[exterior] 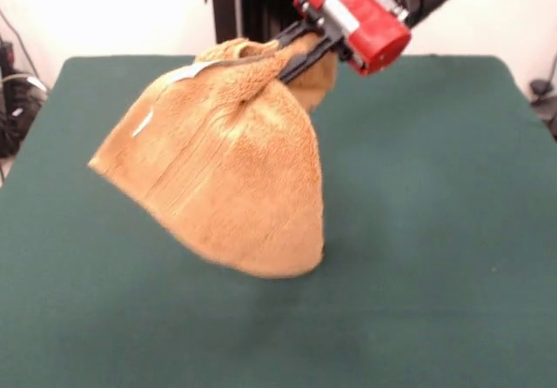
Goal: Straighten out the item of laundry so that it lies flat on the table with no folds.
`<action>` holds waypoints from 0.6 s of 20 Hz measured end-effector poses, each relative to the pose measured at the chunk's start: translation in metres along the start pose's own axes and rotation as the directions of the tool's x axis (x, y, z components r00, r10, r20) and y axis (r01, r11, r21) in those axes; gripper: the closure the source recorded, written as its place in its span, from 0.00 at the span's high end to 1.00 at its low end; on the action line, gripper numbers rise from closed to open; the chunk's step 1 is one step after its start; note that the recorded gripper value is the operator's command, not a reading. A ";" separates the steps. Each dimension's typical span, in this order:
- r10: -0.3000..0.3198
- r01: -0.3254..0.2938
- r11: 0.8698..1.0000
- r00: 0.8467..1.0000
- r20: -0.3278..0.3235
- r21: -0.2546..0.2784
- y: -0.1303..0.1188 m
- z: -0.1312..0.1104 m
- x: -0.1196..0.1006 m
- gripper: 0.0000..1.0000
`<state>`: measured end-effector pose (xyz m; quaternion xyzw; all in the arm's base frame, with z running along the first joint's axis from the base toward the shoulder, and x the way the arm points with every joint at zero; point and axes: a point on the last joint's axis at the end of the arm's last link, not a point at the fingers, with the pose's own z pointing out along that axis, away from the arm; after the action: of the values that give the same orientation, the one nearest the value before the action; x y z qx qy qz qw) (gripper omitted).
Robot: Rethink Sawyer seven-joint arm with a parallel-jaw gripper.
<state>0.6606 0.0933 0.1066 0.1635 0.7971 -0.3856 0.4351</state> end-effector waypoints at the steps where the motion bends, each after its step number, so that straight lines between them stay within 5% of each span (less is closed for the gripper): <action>1: -0.020 0.020 1.000 0.998 -0.061 0.001 -0.003 -0.010 0.003 0.00; 5: -0.042 0.038 0.999 0.972 -0.230 -0.020 -0.007 -0.024 0.020 0.00; 7: -0.007 -0.008 0.999 0.929 -0.370 -0.038 -0.012 -0.025 0.038 0.00; 8: 0.003 -0.020 0.999 0.920 -0.392 -0.039 -0.013 -0.024 0.041 0.00; 9: 0.068 -0.099 0.994 0.863 -0.500 -0.036 -0.018 -0.018 0.060 0.00; 10: 0.082 -0.115 0.993 0.851 -0.518 -0.033 -0.018 -0.016 0.063 0.00; 12: 0.159 -0.203 0.979 0.777 -0.609 -0.004 -0.024 -0.003 0.086 0.00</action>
<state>0.5961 0.0740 0.0486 0.3388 0.8876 -0.2417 0.1975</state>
